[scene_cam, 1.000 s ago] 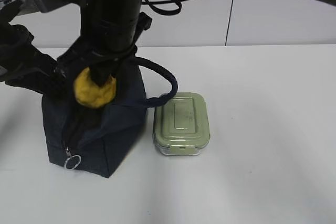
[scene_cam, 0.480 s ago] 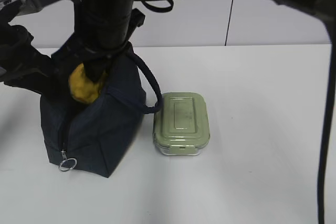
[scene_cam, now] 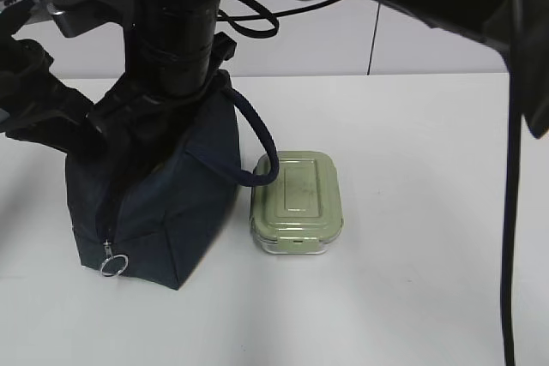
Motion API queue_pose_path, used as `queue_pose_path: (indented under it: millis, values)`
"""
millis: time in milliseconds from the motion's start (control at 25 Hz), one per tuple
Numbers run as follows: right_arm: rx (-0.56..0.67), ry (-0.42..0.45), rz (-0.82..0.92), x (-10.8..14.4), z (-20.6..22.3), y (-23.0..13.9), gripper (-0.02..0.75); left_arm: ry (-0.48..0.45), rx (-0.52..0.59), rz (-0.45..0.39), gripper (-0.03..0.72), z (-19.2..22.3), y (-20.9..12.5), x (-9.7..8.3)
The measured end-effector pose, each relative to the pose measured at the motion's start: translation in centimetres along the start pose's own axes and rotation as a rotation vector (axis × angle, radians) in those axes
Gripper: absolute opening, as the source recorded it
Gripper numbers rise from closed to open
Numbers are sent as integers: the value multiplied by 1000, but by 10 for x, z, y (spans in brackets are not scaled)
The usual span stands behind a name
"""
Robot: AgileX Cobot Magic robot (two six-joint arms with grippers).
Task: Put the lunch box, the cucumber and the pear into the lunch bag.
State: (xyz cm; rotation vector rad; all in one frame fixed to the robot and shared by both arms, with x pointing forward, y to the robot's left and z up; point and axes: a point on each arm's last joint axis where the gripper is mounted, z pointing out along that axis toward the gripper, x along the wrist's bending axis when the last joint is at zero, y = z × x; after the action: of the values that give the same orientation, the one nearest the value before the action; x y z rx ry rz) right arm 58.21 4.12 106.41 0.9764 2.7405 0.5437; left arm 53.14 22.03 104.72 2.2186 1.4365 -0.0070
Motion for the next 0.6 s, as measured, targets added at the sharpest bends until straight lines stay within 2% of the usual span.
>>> queue_pose_path:
  millis: [80,240,400,520,600]
  values:
    - [-8,-14,4,-1,-5,0,592,0,-1,0,1,0,0,0]
    - [-66,-48,34,-14,-36,0,570,2,-4,3,1,-2,0,-1]
    - [-110,-67,148,-59,-73,-16,545,2,-7,4,1,-3,0,-1]
    - [-68,-54,251,-99,-73,-41,540,2,-5,4,1,-3,0,-1]
    - [-21,-9,316,-119,-63,-60,539,2,-6,4,1,-3,0,-1]
